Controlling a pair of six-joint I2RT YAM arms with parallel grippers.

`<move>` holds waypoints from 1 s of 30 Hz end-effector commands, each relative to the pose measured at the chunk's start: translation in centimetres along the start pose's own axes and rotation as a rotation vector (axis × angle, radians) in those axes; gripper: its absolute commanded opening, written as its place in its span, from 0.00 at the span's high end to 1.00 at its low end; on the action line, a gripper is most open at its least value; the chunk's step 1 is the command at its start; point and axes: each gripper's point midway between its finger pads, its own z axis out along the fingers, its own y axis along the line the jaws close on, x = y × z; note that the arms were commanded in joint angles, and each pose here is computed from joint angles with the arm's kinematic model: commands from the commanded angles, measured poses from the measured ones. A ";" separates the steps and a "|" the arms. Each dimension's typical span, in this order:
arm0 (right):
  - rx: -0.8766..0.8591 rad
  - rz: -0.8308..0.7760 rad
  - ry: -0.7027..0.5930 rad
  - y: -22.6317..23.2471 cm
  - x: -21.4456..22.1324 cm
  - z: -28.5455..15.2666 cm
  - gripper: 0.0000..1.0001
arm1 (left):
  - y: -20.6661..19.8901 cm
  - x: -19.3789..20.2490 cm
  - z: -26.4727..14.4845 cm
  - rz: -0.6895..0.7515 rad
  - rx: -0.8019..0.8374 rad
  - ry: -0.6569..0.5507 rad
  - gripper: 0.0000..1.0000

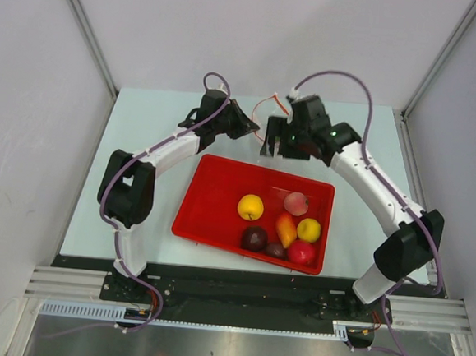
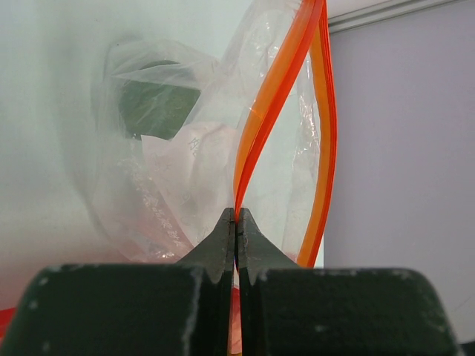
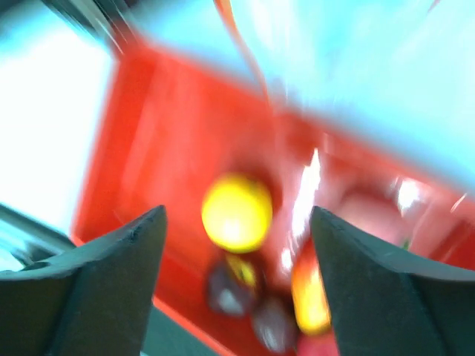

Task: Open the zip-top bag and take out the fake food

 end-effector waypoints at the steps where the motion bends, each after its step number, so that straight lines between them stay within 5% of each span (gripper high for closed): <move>1: -0.024 0.019 -0.286 1.2 -10.4 -4.1 0.22 | -2.1 -0.1 -0.9 0.033 0.052 -0.013 1.00; 8: 0.005 0.034 -0.335 0.1 -17.2 -0.1 0.57 | -2.3 0.6 -0.8 0.034 0.051 -0.004 1.00; 15: 0.030 0.057 -0.262 -1.6 -17.2 7.1 0.82 | -3.1 0.1 -0.8 0.041 0.066 -0.013 1.00; 30: 0.198 0.090 -0.152 -7.7 -13.6 15.6 0.82 | -4.2 -0.9 0.1 0.001 0.102 -0.043 1.00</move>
